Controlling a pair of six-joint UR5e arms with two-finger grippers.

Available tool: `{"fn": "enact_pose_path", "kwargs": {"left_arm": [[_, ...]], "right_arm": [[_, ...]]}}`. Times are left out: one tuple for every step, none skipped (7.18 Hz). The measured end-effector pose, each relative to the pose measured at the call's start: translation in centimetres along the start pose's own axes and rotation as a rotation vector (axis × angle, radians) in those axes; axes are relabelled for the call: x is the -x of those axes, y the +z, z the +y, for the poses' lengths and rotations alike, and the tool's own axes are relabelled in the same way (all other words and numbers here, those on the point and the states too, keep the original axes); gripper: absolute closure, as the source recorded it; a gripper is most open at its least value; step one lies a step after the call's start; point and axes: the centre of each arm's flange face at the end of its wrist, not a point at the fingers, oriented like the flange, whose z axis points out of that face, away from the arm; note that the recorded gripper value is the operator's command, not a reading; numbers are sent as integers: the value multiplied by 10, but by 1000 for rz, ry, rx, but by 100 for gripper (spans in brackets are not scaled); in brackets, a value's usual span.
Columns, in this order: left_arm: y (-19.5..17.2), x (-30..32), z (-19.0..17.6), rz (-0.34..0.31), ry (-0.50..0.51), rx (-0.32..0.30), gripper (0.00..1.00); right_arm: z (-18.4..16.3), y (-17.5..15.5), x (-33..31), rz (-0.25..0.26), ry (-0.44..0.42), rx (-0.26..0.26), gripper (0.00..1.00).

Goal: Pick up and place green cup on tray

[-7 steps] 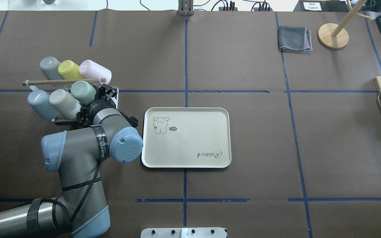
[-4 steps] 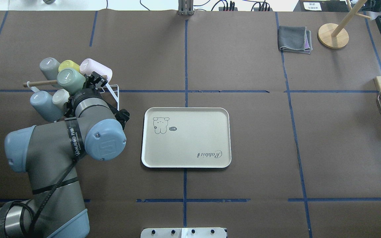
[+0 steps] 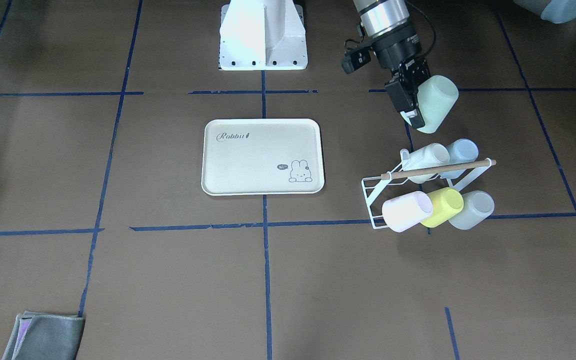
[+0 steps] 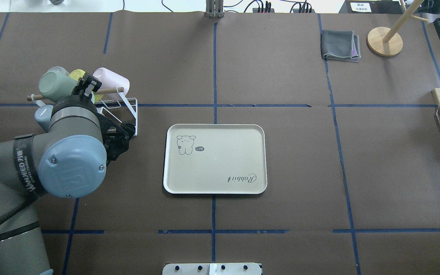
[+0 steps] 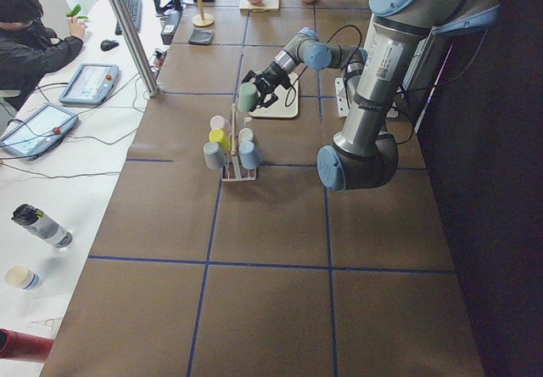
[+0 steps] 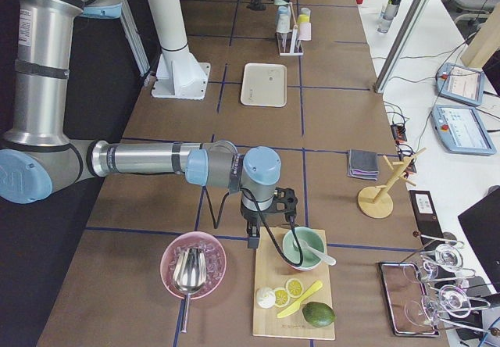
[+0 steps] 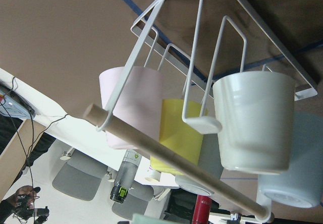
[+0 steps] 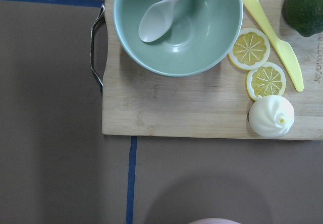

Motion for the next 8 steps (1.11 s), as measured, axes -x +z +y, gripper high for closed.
{"fn": "enact_pose_path", "kwargs": {"left_arm": [[-13,1,2,16,-149,-63,31],[-24,4,2,28,-311,-140,31],[-34,8,-1,45,-490,-230,31],[-42,13,-5,75,-685,-314,32],[-49,16,-10,122,-880,-396,31],[-54,20,-18,178,-1054,-474,30],[-53,25,-32,227,-1209,-548,29],[-41,30,-55,258,-1337,-631,30]], "right_arm": [[-1,-1,0,0,0,-1,0],[-2,-1,1,1,-1,-3,0],[-3,-2,1,2,-2,-4,0],[-4,-2,2,2,-3,-6,0],[-5,-3,2,2,-4,-7,0],[-5,-3,3,2,-5,-8,0],[-6,-3,3,2,-5,-8,0],[-6,-3,3,2,-5,-8,0]]}}
